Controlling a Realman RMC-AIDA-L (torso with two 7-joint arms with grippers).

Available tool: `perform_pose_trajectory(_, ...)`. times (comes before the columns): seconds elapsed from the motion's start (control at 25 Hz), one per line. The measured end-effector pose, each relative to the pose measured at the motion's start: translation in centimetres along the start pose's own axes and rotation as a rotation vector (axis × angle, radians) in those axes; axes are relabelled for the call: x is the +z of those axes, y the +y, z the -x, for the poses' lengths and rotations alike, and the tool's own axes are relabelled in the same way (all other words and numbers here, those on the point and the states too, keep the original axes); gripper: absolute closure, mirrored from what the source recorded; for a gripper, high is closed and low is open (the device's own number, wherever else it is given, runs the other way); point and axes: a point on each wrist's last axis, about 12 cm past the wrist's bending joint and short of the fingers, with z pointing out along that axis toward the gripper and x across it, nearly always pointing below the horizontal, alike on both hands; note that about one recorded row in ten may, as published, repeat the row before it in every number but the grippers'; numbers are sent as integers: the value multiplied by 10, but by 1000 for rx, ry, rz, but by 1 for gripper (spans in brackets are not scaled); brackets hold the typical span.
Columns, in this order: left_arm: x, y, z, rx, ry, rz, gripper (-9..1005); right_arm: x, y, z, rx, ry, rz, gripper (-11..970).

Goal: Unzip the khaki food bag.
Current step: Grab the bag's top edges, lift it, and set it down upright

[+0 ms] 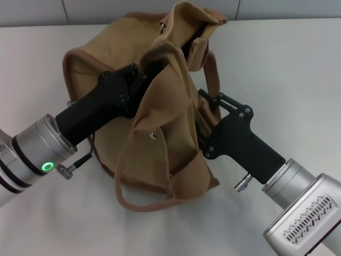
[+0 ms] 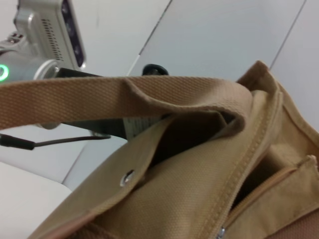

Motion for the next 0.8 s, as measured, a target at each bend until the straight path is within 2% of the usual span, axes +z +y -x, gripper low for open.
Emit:
perform_pose_trajectory(0.32, 0, 0, 0, -1, 1, 0, 826, 0, 2, 0, -4, -4, 15, 518)
perform_pose_trajectory(0.48, 0, 0, 0, -1, 1, 0, 824, 0, 2, 0, -3, -3, 14, 755)
perform_pose_trajectory(0.68, 0, 0, 0, 0, -5, -1, 823, -1, 2, 0, -1, 3, 9, 937)
perform_pose_trajectory(0.8, -1, 0, 1, 0, -9, 1, 822, -2, 2, -1, 1, 9, 5, 948)
